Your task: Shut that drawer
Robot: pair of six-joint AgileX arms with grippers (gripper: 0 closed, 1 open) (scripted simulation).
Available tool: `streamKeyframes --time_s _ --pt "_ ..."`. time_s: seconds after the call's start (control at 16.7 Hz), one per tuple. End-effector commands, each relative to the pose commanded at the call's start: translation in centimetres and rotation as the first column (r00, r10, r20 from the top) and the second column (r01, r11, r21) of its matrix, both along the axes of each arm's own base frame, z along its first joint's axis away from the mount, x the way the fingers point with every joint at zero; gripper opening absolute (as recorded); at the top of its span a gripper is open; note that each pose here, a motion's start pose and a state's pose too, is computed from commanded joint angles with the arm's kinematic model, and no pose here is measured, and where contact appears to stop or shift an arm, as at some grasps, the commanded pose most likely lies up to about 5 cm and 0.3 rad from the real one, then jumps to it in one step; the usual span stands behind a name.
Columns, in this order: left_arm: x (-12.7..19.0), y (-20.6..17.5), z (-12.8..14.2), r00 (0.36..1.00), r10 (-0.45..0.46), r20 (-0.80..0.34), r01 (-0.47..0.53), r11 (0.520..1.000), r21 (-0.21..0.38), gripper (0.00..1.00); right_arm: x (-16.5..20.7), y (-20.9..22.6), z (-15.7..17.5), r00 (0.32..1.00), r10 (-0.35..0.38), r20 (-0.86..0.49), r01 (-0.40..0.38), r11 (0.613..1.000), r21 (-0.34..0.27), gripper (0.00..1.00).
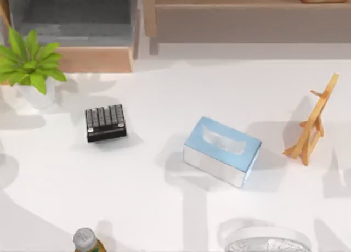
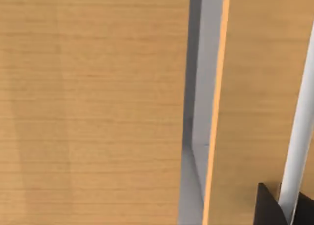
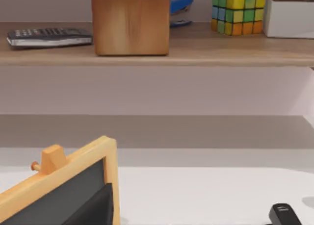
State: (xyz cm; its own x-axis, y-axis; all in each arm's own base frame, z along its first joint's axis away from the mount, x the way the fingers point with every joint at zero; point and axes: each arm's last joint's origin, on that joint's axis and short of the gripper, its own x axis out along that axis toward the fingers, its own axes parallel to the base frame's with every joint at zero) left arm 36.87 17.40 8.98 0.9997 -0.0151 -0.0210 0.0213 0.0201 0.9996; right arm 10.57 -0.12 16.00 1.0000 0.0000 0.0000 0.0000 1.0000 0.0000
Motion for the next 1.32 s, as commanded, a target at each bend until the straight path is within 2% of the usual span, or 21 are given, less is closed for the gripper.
streamKeyframes --time_s 0.48,0.96,1.26,1.32 --pt "1.1 0.0 0.0 1.0 0.003 -0.002 -0.003 1.0 -0.001 0.0 0.0 0.0 0.0 1.0 0.0 0.0 0.0 1.0 0.0 1.0" --pt "6.5 -0.1 0.0 1.0 0.002 -0.003 -0.002 1.0 -0.002 0.0 0.0 0.0 0.0 1.0 0.0 0.0 0.0 1.0 0.0 1.0" --pt "7.1 -0.1 0.0 1.0 0.002 -0.004 -0.002 1.0 -0.003 0.0 0.0 0.0 0.0 1.0 0.0 0.0 0.0 1.0 0.0 1.0" --pt "7.1 -0.1 0.0 1.0 0.002 -0.004 -0.002 1.0 -0.003 0.08 0.0 0.0 0.0 1.0 0.0 0.0 0.0 1.0 0.0 1.0"
